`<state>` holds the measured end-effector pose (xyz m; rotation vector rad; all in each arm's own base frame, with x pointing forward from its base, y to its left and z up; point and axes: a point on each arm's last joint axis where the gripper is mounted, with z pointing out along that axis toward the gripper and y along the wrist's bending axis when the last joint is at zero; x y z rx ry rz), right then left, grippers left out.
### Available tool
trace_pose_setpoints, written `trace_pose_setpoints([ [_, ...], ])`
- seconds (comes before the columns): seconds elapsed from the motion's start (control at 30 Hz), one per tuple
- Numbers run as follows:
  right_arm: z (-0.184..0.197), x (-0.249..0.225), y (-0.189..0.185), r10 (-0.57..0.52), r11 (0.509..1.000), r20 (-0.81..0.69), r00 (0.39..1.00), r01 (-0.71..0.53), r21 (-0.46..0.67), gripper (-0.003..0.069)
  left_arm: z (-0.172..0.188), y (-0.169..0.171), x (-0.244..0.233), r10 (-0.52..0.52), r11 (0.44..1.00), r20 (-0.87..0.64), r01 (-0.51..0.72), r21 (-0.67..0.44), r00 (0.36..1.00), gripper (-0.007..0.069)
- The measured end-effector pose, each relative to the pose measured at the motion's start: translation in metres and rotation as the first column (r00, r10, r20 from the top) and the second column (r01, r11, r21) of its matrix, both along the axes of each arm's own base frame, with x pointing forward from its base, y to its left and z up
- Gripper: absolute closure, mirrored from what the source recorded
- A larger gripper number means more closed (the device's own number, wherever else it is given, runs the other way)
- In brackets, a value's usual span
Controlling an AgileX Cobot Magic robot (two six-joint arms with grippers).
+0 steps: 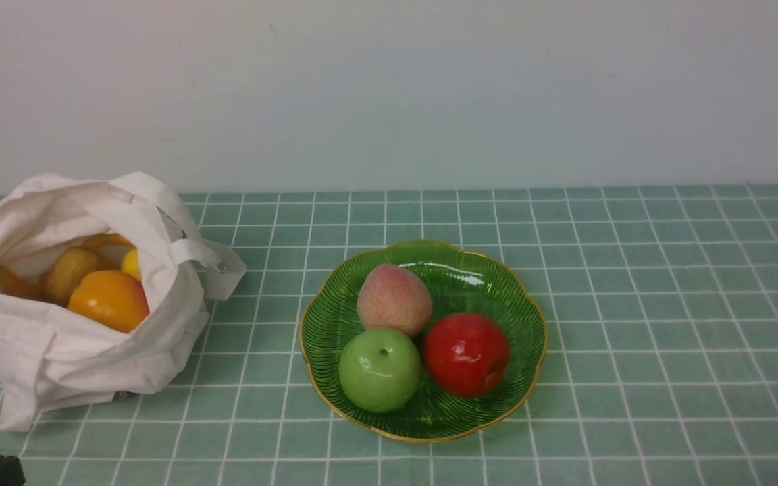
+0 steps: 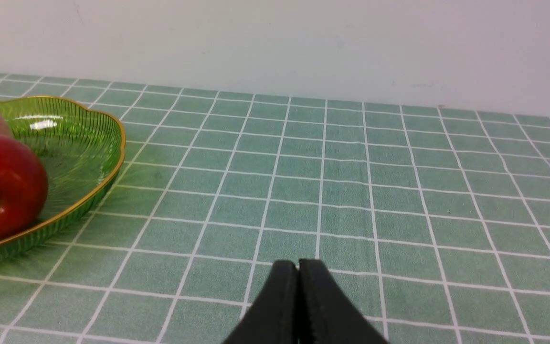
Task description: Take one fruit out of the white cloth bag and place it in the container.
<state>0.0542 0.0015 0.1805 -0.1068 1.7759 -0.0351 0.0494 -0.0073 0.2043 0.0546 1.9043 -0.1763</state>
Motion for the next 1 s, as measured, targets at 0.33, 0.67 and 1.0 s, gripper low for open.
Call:
trace_pose_setpoints([
  [0.33, 0.000, 0.000, 0.000, 0.000, 1.000, -0.001, 1.000, 0.000, -0.002, 0.0674, -0.034, 0.009, 0.002, 0.161, 0.987, -0.004, -0.161, 0.029, 0.987, 0.0633],
  [0.67, 0.000, 0.000, 0.000, 0.000, 1.000, -0.001, 1.000, 0.000, -0.003, 0.0674, -0.034, 0.008, 0.003, 0.166, 0.986, 0.017, -0.166, -0.001, 0.986, 0.0633],
  [1.0, 0.000, 0.000, 0.000, 0.000, 1.000, -0.001, 1.000, 0.000, -0.003, 0.0674, -0.034, 0.008, 0.003, 0.166, 0.986, 0.017, -0.166, -0.004, 0.986, 0.0633],
])
